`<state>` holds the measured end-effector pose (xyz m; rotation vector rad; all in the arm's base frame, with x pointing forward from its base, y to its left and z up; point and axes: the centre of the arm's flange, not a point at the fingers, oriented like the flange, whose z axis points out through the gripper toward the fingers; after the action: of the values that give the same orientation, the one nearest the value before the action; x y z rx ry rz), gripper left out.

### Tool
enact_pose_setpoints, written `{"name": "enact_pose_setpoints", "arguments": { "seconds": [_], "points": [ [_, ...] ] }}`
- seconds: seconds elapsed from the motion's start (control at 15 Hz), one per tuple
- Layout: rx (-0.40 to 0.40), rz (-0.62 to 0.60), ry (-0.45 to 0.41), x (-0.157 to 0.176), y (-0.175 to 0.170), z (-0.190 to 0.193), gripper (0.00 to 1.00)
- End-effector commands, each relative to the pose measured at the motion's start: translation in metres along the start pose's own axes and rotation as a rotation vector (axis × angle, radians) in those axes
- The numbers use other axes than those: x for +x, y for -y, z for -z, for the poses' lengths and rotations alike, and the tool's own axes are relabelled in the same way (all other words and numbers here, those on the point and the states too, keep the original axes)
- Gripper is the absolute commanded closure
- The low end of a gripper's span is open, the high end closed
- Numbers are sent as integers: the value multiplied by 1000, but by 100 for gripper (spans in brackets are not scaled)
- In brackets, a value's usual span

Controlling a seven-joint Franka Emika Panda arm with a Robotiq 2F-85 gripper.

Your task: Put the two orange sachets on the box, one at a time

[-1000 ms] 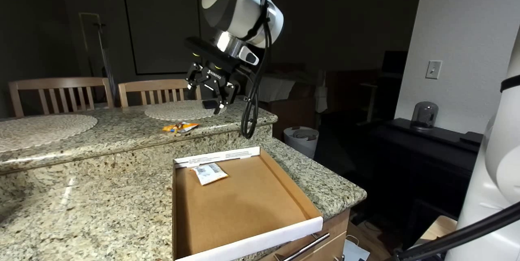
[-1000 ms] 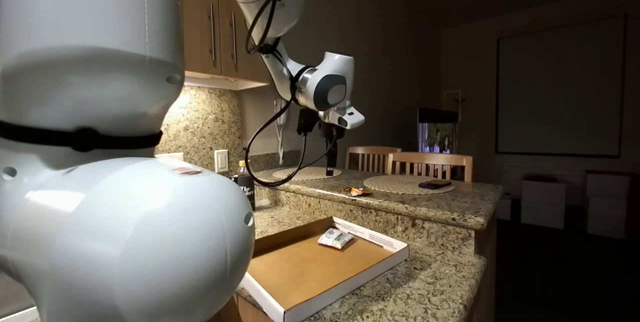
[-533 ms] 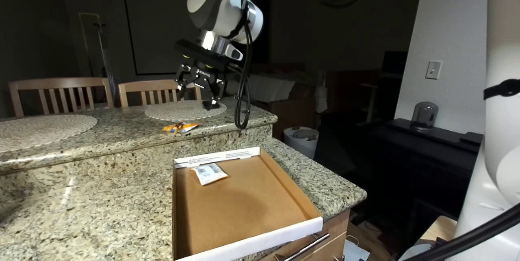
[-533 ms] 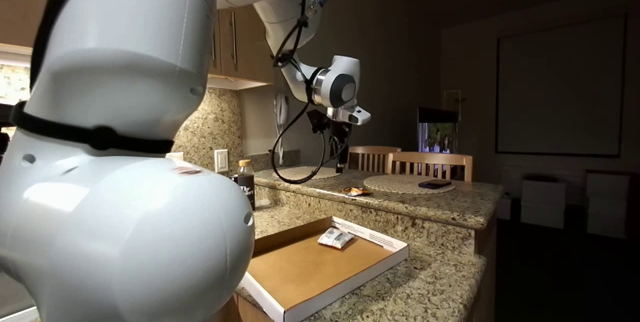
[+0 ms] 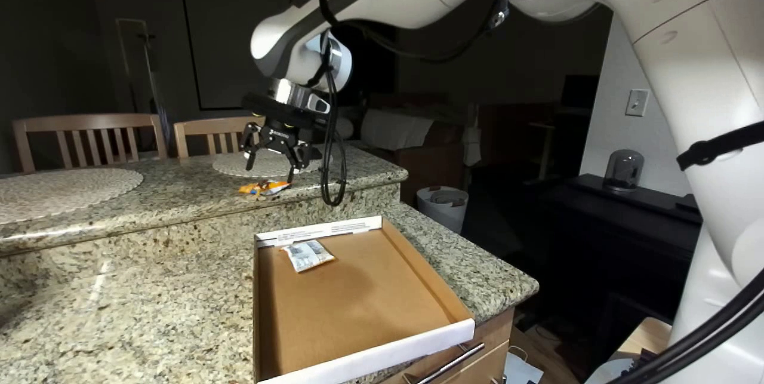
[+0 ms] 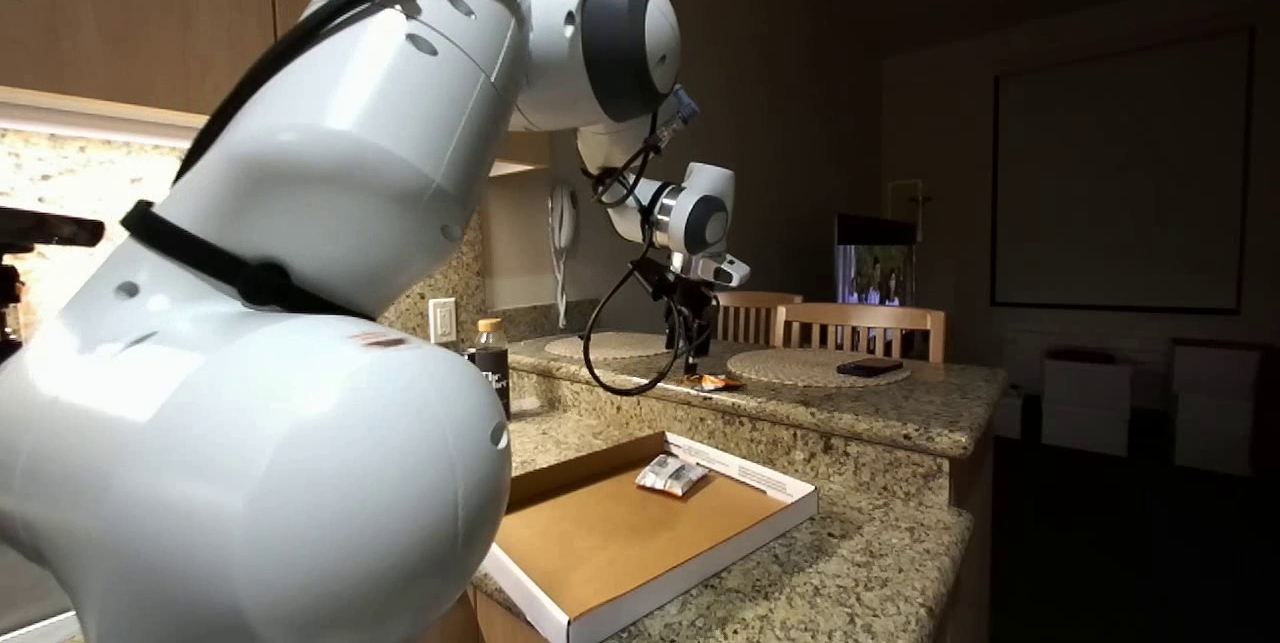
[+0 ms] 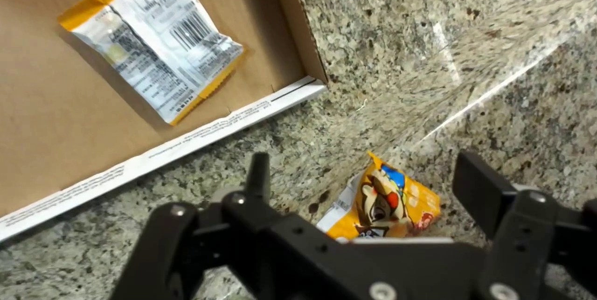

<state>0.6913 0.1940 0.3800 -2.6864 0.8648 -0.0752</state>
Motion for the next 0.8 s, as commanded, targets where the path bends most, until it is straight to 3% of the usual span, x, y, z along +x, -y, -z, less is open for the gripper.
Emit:
{"name": "enact_pose_setpoints", "arguments": {
  "seconds": [0.0,0.73],
  "points": [
    [19,16,19,26,24,-24,0],
    [-81,16,131,27,45,-54,0]
  ]
}}
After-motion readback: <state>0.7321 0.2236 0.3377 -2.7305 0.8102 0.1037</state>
